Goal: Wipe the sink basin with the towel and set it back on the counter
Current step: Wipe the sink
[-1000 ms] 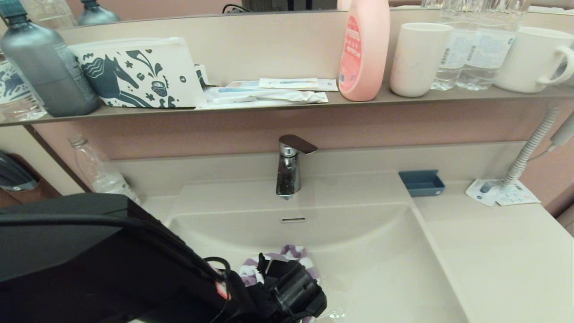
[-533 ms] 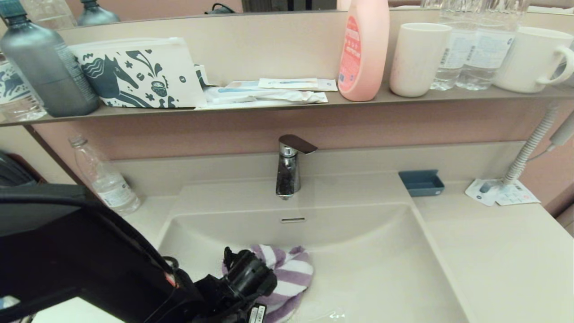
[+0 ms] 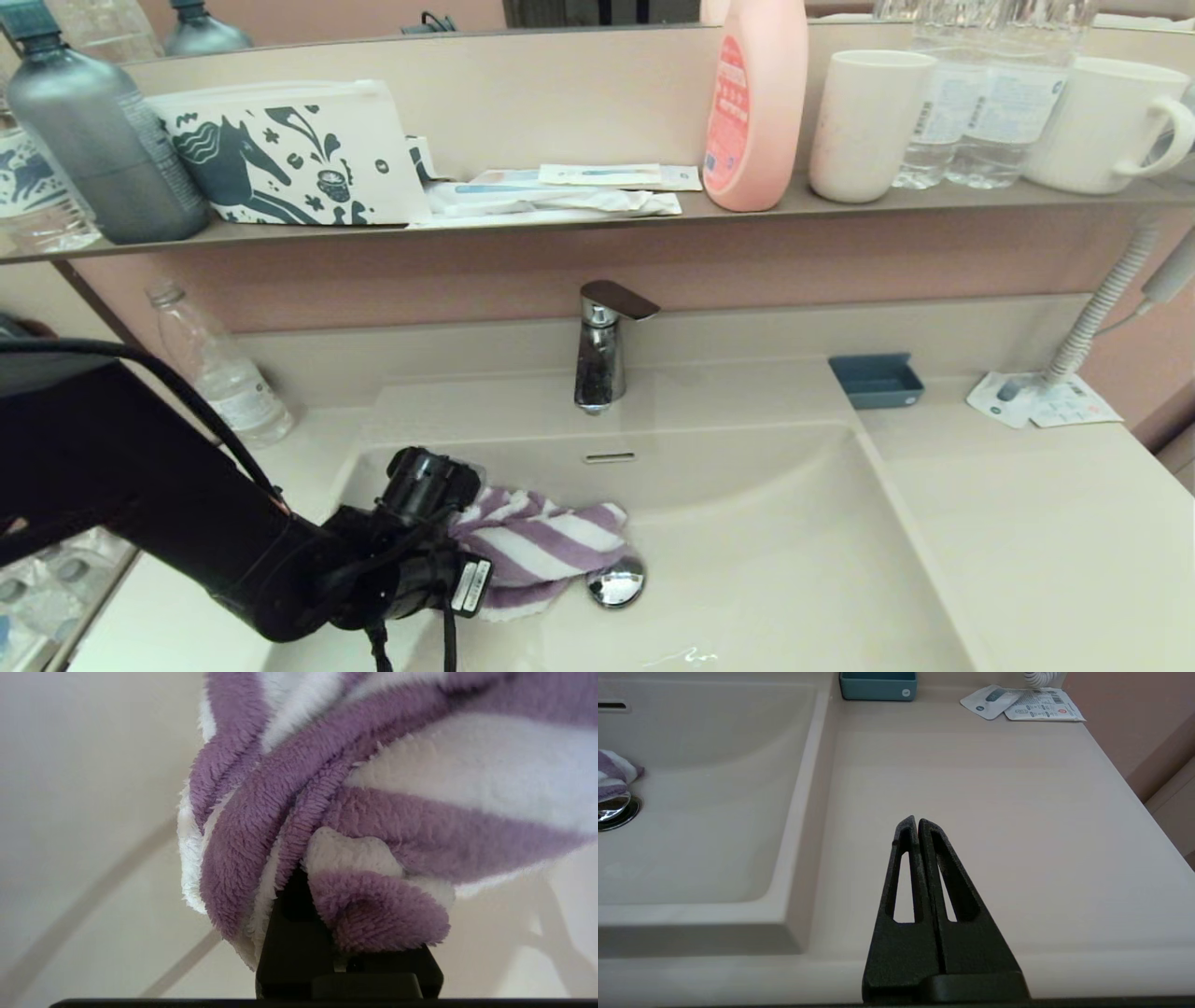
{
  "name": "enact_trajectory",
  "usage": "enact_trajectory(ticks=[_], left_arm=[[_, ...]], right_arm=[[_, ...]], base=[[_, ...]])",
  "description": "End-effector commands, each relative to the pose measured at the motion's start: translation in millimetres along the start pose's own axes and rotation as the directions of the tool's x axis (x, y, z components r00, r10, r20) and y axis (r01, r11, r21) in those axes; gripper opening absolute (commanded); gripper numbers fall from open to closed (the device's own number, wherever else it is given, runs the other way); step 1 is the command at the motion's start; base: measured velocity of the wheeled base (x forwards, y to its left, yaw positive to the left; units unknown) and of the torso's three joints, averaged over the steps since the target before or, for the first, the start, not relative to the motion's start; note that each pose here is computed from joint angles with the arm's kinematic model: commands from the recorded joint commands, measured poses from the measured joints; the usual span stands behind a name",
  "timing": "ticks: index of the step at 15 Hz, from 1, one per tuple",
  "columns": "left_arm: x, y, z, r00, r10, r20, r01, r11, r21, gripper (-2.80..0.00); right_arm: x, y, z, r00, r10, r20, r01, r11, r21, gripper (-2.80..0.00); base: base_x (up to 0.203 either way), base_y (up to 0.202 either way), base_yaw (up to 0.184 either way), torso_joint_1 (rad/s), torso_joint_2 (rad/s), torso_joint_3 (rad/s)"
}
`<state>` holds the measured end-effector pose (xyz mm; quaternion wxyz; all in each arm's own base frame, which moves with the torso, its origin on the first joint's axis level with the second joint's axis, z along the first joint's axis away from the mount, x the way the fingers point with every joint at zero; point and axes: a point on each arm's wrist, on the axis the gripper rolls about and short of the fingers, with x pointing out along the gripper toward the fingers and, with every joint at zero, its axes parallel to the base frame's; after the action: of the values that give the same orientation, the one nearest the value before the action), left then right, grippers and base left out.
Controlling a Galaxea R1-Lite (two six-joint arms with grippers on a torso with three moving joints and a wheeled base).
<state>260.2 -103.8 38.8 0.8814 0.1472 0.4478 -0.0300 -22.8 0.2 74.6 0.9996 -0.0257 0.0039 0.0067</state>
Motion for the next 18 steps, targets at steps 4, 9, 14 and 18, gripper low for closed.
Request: enact_trajectory(ticks=[4, 9, 14, 18], left_arm=[[21.8, -13.0, 20.2, 0.991, -0.013, 0.134, 0.019, 0.999, -0.047, -2.8], [26.9, -62.0, 20.7, 0.975, -0.097, 0.198, 0.111, 0.992, -0.061, -2.8], [20.8, -113.8, 33.2, 0.954, -0.111, 0.279, 0.131, 0.99, -0.052, -2.8], [36.6, -146.5, 38.2, 0.948, -0.107, 0.299, 0.131, 0.99, -0.06, -2.8]], right_arm=[[0.0, 0.0, -0.1, 1.0, 0.001, -0.001, -0.001, 1.0, -0.001, -2.8], [0.0, 0.0, -0.1, 1.0, 0.001, -0.001, -0.001, 1.0, -0.001, -2.8], [0.0, 0.0, 0.0, 1.0, 0.001, -0.001, -0.001, 1.0, -0.001, -2.8], [0.0, 0.0, 0.1, 1.0, 0.001, 0.0, -0.001, 1.0, -0.001, -2.8]], base=[[0.0, 0.0, 0.0, 0.0, 0.0, 0.0], [0.0, 0.0, 0.0, 0.0, 0.0, 0.0], [0.0, 0.0, 0.0, 0.0, 0.0, 0.0], [0.0, 0.0, 0.0, 0.0, 0.0, 0.0]])
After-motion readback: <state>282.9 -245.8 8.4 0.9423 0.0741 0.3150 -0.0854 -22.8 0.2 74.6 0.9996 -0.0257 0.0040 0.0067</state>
